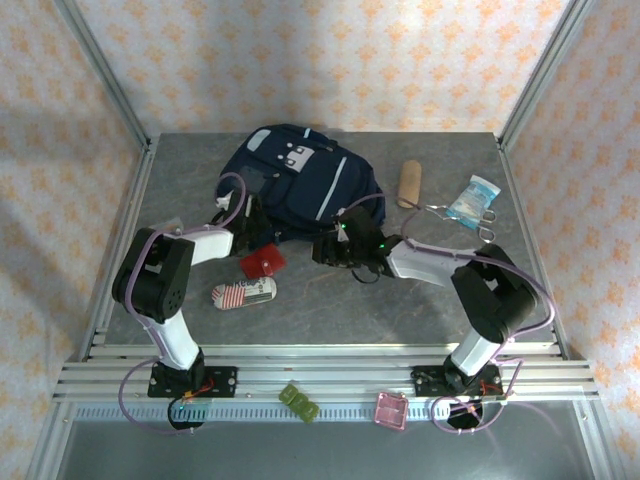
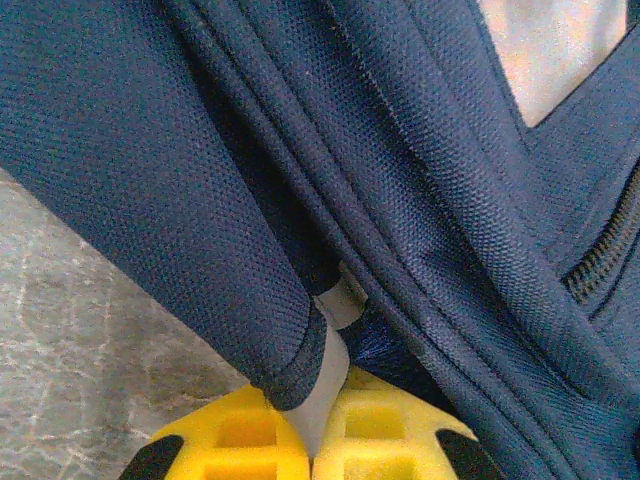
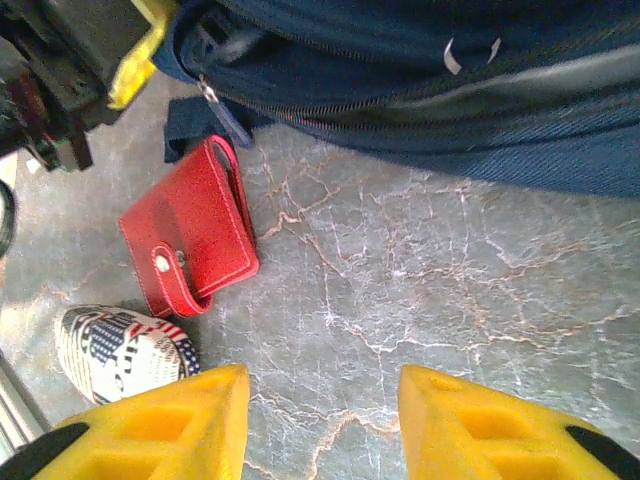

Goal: Pack the student bag

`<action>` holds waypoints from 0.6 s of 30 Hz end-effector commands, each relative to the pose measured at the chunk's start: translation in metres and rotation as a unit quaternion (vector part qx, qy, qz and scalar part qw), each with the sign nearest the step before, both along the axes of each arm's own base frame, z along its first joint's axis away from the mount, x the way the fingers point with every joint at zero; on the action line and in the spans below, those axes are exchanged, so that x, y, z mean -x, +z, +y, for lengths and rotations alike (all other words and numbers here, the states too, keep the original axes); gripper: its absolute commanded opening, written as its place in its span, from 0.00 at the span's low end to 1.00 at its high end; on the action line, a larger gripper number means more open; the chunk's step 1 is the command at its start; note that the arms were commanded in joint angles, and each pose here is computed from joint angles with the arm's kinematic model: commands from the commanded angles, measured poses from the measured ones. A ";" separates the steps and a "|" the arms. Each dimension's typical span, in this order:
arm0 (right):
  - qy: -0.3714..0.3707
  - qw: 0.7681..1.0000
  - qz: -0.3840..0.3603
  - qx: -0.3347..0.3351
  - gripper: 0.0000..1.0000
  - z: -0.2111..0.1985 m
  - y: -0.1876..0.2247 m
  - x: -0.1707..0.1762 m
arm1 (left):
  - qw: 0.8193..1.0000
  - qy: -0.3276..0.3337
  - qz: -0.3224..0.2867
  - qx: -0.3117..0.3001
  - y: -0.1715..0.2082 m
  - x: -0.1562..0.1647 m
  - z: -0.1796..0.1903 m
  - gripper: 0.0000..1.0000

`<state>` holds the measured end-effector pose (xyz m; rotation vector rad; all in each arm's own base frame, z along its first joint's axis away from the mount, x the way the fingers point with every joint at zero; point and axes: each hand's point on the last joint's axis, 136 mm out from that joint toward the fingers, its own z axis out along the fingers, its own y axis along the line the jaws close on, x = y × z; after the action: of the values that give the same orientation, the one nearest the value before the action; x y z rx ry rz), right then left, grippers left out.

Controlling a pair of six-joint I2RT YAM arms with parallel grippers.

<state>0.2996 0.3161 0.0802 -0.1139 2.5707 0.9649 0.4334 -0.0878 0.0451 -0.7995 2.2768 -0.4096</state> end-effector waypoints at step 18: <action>-0.067 0.991 -0.110 0.025 0.44 -0.002 0.038 -0.062 | 0.978 -0.060 -0.125 0.157 0.116 0.026 -0.050 0.00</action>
<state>0.3692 0.2903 0.0750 0.0850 2.4873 0.7706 0.4027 -0.1174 0.1216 -0.7783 2.1563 -0.7363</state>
